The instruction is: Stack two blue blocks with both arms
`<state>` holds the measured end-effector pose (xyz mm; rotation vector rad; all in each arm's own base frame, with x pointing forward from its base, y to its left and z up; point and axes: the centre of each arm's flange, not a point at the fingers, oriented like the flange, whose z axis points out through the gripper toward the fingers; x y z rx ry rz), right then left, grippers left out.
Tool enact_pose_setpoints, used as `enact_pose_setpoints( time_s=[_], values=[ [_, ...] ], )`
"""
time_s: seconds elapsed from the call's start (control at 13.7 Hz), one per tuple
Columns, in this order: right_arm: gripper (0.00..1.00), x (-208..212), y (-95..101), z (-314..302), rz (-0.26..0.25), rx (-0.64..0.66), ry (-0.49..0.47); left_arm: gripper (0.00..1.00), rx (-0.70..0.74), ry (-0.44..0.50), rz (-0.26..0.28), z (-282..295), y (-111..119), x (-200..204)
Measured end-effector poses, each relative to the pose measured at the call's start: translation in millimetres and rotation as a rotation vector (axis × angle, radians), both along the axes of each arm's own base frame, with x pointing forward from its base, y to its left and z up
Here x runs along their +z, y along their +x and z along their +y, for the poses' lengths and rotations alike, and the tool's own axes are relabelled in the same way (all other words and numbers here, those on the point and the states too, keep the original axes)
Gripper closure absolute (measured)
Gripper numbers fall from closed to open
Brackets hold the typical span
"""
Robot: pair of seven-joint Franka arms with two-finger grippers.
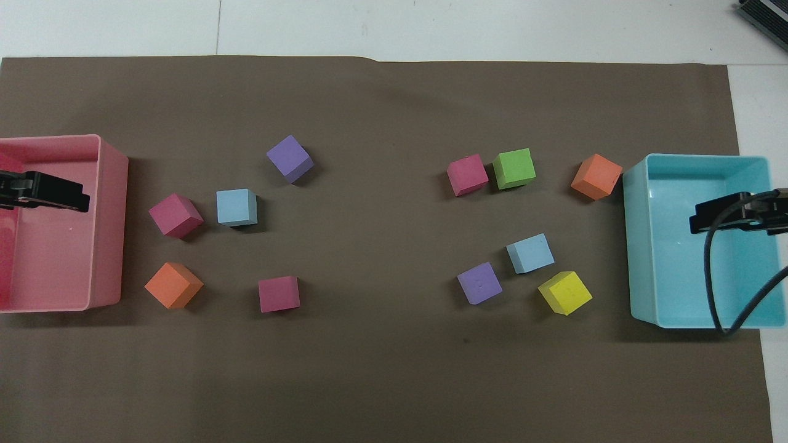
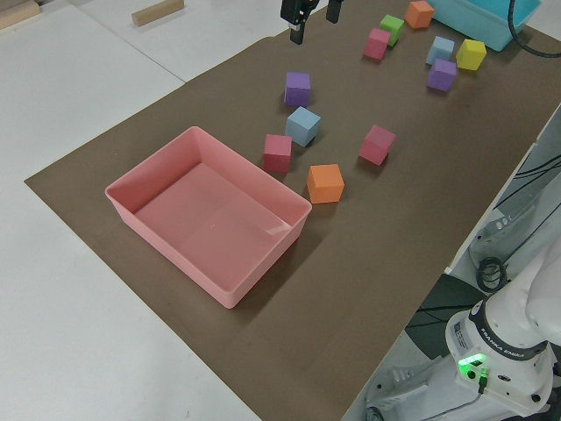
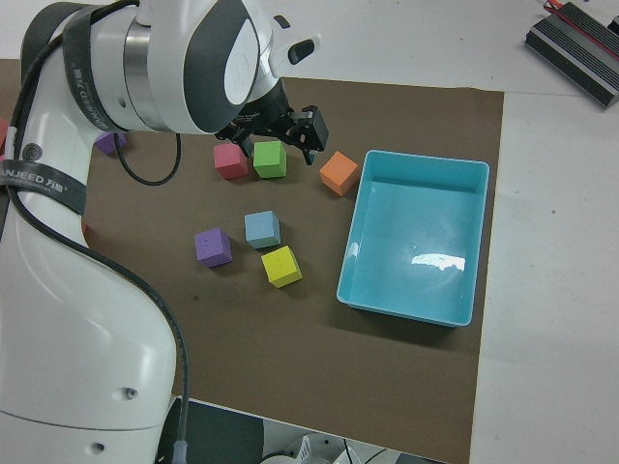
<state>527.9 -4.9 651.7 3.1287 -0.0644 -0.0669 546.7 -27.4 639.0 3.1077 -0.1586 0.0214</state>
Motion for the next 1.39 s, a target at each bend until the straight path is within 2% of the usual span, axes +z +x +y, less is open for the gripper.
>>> enact_pose_setpoints(
  time_s=[1.1,1.39],
  values=[
    [0.00,0,-0.1,0,0.000,0.000,0.000,0.00,0.002,0.000,0.002,1,0,0],
    [0.00,-16,5.9,10,-0.025,0.019,0.003,0.00,0.003,0.000,0.002,1,0,0]
  ],
)
